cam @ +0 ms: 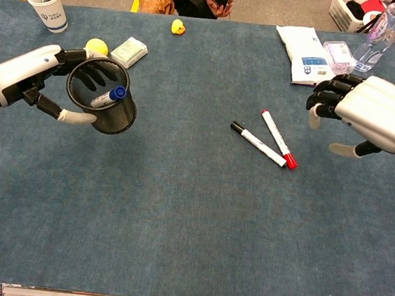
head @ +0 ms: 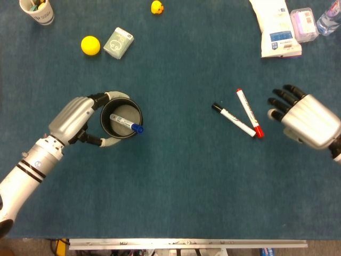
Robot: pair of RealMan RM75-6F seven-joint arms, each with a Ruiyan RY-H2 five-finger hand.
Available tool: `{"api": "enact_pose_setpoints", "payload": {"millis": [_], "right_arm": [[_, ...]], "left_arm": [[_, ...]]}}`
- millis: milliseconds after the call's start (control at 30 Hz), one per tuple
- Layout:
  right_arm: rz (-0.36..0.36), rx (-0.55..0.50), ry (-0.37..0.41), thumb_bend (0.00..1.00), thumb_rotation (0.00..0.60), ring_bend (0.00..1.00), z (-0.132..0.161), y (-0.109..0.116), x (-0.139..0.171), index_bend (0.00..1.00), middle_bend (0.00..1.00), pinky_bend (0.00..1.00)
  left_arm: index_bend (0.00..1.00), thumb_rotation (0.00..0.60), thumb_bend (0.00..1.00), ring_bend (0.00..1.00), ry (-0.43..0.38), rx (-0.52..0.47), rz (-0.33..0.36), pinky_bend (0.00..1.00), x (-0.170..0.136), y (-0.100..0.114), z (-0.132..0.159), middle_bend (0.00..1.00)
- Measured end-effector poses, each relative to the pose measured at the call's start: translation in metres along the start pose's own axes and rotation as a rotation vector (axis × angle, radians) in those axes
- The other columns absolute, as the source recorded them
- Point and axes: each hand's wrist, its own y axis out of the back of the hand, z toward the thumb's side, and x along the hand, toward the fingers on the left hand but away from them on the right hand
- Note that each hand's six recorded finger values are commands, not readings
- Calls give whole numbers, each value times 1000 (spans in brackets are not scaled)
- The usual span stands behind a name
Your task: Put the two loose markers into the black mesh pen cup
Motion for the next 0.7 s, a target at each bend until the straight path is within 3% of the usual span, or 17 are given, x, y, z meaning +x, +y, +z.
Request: {"api": "enact_pose_setpoints", "payload": {"millis": [433, 700], "right_arm": [[69, 41, 25, 168, 600, 152, 7, -32, -13, 472, 297, 158], [72, 45, 35, 169, 600, 134, 19, -44, -31, 472, 274, 148]], "left_arm": [[356, 600, 217, 357, 27, 3, 10, 311, -11, 4, -6, 404], [356, 600, 217, 357, 38, -2, 27, 311, -16, 8, -11, 404]]}}
